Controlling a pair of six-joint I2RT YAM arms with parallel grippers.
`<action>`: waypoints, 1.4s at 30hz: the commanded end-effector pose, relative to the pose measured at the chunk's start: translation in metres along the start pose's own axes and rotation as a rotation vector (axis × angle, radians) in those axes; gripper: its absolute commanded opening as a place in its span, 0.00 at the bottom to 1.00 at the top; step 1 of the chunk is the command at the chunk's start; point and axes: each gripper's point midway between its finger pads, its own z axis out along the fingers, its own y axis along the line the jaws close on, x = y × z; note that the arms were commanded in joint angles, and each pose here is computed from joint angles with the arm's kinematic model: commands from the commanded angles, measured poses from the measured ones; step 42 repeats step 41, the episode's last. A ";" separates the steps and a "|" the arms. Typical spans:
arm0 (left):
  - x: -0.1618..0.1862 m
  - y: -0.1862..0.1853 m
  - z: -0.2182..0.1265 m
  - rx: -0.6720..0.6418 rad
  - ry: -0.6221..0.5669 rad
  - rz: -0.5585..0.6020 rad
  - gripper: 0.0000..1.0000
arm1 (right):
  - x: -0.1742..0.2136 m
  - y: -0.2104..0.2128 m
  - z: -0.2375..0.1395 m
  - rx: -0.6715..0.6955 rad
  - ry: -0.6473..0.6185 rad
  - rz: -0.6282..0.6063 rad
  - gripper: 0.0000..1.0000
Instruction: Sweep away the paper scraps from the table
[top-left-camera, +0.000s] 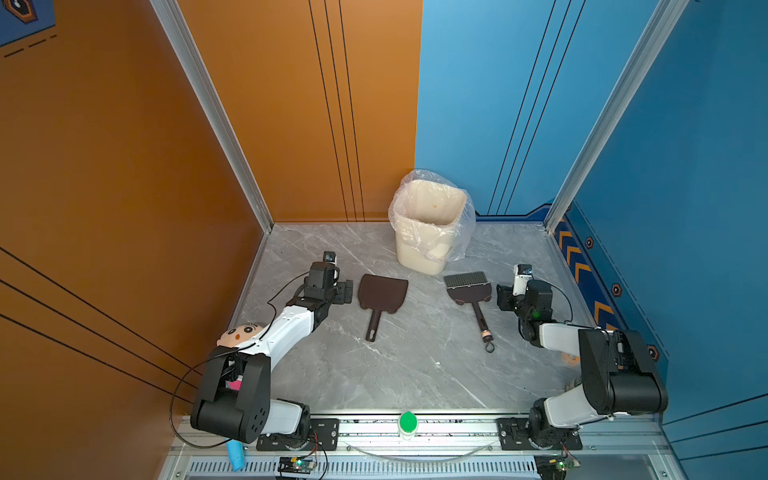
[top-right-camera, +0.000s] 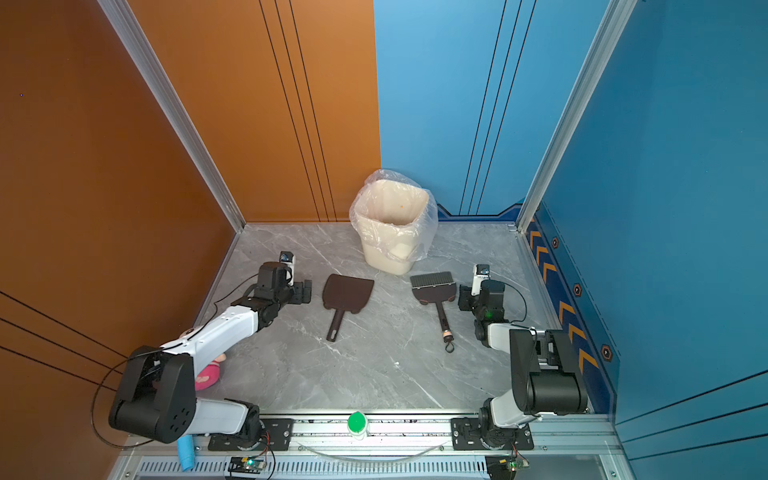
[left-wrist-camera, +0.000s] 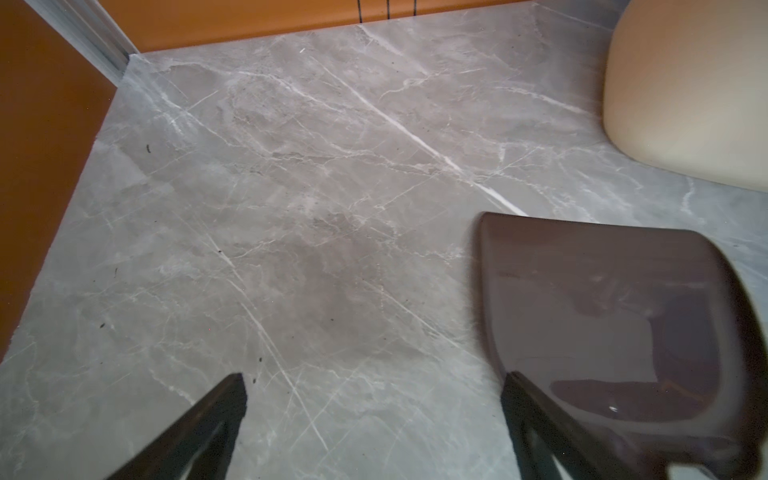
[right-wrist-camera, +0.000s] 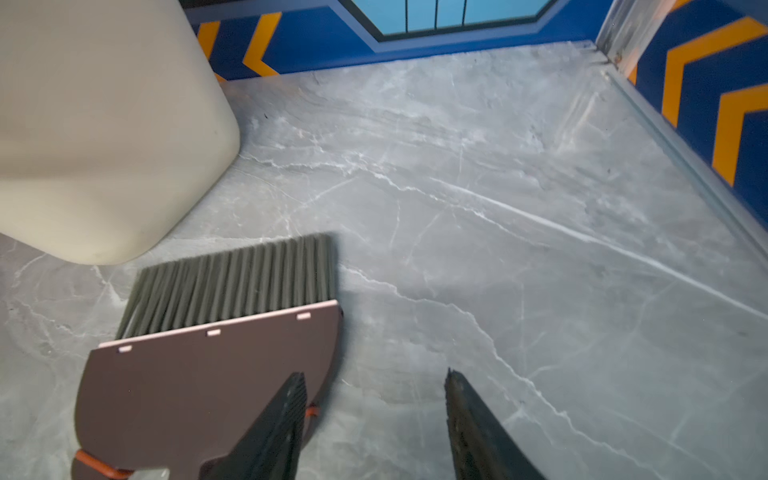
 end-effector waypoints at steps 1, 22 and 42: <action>-0.011 0.019 0.002 -0.034 -0.121 0.002 0.98 | -0.008 -0.013 -0.008 0.090 -0.094 -0.025 0.57; 0.023 0.035 0.025 0.017 -0.316 -0.051 0.98 | -0.002 -0.019 -0.008 0.137 -0.109 -0.015 0.84; 0.023 0.039 0.025 -0.026 -0.312 -0.051 0.98 | -0.003 -0.019 -0.008 0.142 -0.112 -0.019 1.00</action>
